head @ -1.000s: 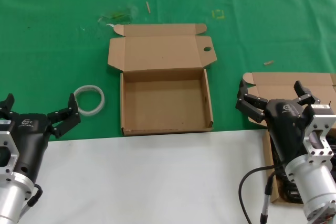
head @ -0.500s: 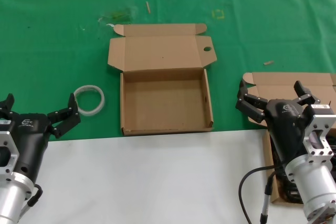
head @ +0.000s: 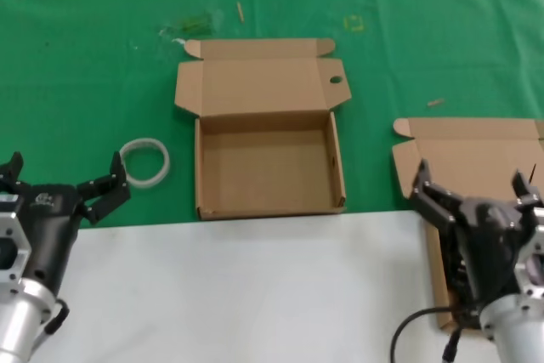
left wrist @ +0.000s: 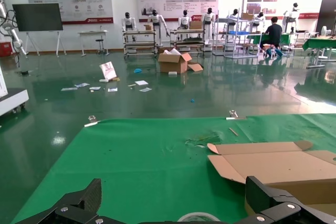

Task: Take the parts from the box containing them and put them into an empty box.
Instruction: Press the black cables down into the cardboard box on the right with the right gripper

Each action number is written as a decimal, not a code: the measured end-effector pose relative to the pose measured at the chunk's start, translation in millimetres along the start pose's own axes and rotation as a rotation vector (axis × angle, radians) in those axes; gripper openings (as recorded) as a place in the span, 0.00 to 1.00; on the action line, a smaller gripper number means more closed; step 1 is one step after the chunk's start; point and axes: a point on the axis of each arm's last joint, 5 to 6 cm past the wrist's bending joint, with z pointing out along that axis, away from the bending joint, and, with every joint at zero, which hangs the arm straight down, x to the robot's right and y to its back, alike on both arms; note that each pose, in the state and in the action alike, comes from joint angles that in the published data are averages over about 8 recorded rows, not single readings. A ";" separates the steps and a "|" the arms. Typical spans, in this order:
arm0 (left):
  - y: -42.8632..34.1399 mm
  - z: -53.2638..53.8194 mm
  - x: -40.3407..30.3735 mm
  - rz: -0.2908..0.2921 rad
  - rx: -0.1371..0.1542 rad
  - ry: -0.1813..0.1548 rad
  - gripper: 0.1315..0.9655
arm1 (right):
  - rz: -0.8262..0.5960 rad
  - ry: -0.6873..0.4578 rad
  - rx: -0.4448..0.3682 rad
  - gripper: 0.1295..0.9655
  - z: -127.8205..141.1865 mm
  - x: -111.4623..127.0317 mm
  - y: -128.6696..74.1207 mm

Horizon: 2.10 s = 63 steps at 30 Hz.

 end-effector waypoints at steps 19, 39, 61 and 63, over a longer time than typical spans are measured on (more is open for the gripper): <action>0.0 0.0 0.0 0.000 0.000 0.000 1.00 | -0.555 0.339 -0.361 1.00 -27.5 28.2 10.0; 0.0 0.0 0.0 0.000 0.000 0.000 1.00 | -1.003 0.130 -0.690 1.00 49.1 29.1 2.5; 0.0 0.0 0.0 0.000 0.000 0.000 1.00 | -1.063 0.065 -0.693 1.00 57.8 32.7 -17.1; 0.0 0.0 0.0 0.000 0.000 0.000 1.00 | -1.066 0.073 -0.696 1.00 56.3 34.8 -18.4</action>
